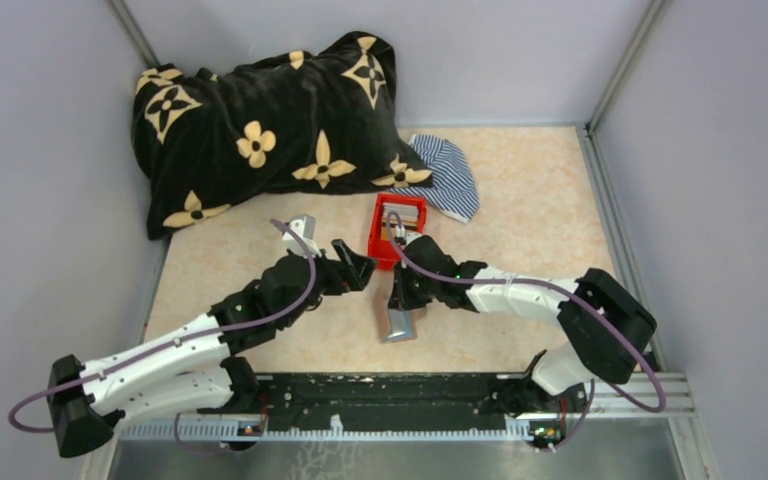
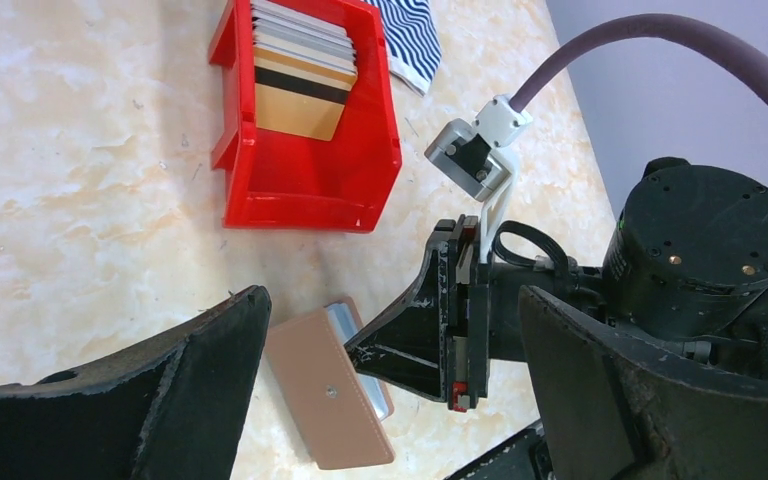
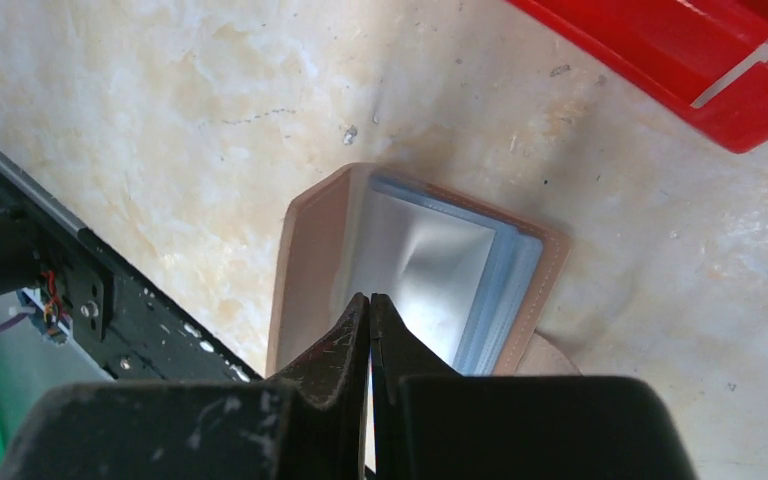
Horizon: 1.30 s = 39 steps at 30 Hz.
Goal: Take the credit cards out of the card holder
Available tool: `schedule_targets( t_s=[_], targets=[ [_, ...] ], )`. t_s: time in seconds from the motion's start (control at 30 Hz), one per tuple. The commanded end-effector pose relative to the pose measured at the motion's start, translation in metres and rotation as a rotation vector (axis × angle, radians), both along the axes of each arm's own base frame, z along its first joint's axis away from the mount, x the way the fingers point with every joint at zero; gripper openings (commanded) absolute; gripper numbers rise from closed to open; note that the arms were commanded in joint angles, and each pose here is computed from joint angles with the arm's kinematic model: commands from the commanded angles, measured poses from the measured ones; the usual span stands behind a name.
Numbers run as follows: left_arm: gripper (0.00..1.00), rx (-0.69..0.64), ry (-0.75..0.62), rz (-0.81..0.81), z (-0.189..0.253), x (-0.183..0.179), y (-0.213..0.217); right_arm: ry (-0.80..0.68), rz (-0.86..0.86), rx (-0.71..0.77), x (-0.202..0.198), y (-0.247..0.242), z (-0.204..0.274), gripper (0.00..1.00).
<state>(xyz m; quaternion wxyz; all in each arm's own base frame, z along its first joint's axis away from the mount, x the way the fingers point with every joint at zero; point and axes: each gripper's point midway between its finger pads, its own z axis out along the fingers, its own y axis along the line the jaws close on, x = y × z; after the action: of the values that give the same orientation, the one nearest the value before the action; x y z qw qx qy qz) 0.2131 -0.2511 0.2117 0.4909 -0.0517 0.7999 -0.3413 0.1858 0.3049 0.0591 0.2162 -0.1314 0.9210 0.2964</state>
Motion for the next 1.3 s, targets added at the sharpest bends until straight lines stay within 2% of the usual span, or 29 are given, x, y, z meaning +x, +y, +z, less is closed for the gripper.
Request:
schedule_targets(
  t_s=[0.0, 0.37, 0.7, 0.9, 1.07, 1.27],
  targets=[
    [1.00, 0.001, 0.005, 0.038, -0.003, 0.000, 0.011, -0.011, 0.024, 0.059, 0.000, 0.014, 0.013, 0.00],
    [1.00, -0.008, 0.047, 0.121, -0.014, 0.008, 0.046, -0.050, 0.125, 0.139, -0.013, 0.051, 0.048, 0.00],
    [1.00, -0.039, 0.065, 0.120, -0.019, 0.007, 0.060, 0.044, 0.239, 0.081, -0.030, 0.081, 0.009, 0.00],
    [1.00, -0.043, 0.053, 0.117, -0.014, 0.007, 0.061, 0.106, 0.234, 0.013, -0.035, 0.074, -0.028, 0.00],
    [1.00, -0.089, 0.076, 0.050, -0.021, 0.003, 0.044, 0.105, 0.228, 0.012, -0.035, 0.072, -0.031, 0.00],
    [0.99, -0.146, 0.374, -0.159, -0.096, -0.033, -0.005, 0.085, 0.218, 0.030, -0.029, 0.076, -0.026, 0.00]
  ],
)
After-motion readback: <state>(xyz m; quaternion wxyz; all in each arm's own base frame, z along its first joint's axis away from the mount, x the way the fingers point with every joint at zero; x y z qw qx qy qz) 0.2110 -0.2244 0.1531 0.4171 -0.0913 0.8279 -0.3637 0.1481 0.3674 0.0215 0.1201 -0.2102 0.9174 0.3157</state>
